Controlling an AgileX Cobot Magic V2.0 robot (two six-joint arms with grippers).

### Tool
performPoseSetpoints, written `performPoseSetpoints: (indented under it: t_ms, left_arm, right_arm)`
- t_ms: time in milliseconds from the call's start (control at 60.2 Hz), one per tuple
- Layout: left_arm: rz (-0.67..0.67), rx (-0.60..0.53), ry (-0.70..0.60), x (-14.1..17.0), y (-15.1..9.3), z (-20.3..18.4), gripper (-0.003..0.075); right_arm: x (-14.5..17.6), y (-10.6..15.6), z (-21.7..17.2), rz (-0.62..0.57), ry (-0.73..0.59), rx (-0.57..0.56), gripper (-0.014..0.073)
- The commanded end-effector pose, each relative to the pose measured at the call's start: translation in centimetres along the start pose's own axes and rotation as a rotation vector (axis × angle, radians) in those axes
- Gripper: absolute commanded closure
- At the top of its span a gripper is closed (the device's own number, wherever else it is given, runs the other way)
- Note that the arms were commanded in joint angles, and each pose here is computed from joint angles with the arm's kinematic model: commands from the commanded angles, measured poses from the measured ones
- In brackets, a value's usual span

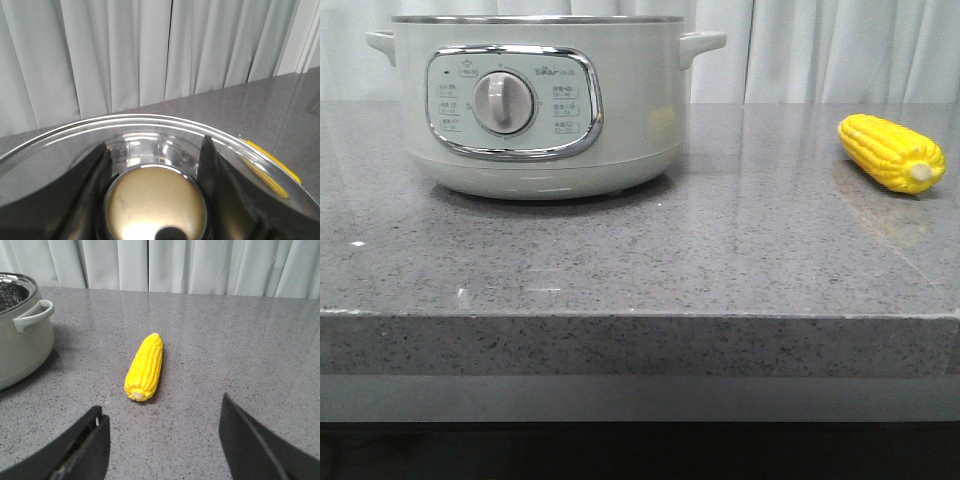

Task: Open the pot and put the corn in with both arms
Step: 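Lift the glass lid off the pot with the left gripper, then lower the right gripper over the yellow corn cob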

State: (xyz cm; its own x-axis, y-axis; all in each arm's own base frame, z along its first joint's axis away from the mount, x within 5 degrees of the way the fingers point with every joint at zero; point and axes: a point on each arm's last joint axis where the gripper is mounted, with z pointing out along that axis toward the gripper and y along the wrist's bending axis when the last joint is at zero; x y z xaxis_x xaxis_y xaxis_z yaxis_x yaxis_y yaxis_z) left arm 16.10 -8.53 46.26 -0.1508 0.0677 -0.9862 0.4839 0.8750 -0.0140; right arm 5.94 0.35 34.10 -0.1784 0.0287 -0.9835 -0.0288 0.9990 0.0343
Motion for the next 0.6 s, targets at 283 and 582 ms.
performPoseSetpoints:
  t_ms: [283, 582]
  left_arm:
    - [-0.006, -0.005, -0.145, 4.6, -0.1, -6.2, 0.0513]
    - [-0.006, -0.005, -0.154, 5.4, -0.2, -6.9, 0.0513]
  right_arm:
    - [-1.4, 0.0, -0.1, -0.005, -0.068, 0.009, 0.0105]
    - [-1.5, 0.1, 0.1, 0.013, -0.012, -0.007, 0.0105]
